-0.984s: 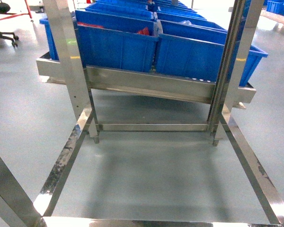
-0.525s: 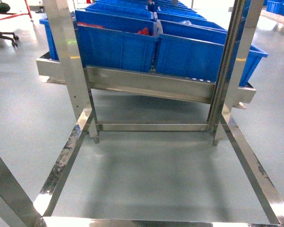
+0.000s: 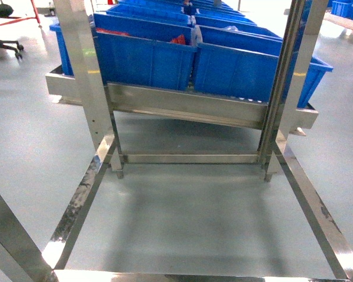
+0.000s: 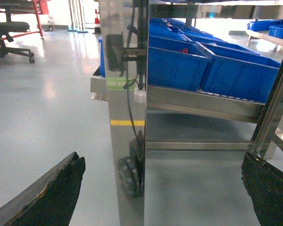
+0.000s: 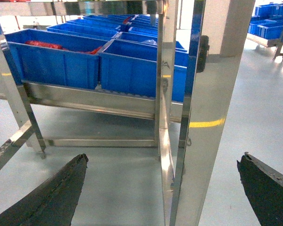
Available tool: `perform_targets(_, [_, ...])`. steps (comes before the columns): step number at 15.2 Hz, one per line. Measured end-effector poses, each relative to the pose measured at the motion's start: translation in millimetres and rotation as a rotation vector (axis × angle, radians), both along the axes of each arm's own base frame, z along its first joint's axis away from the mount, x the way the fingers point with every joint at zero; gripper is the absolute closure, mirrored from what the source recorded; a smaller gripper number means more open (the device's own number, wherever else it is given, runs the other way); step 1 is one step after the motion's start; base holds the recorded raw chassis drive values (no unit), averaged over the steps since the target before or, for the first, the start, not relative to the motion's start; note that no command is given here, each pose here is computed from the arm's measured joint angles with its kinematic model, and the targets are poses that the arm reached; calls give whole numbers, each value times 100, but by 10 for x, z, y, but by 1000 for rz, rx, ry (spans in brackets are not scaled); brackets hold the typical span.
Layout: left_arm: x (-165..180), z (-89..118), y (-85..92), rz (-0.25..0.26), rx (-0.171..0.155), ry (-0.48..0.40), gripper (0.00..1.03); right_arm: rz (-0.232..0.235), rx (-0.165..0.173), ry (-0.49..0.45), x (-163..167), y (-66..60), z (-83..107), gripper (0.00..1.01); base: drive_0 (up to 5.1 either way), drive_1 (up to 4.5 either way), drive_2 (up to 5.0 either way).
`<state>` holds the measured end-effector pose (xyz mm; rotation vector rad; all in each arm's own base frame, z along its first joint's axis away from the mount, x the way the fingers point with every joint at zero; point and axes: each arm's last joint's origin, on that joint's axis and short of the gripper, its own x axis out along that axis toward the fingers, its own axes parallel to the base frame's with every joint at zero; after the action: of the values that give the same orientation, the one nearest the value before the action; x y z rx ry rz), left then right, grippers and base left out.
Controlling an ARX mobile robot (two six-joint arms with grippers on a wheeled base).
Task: Pick capacitor and pack into box
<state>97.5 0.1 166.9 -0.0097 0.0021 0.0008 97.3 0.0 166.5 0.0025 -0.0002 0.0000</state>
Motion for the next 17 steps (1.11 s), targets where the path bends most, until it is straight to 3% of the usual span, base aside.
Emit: perform_targets(17, [0, 1, 0, 1, 10, -2, 5, 0, 0, -1, 0, 0, 1, 3, 0, 0, 0])
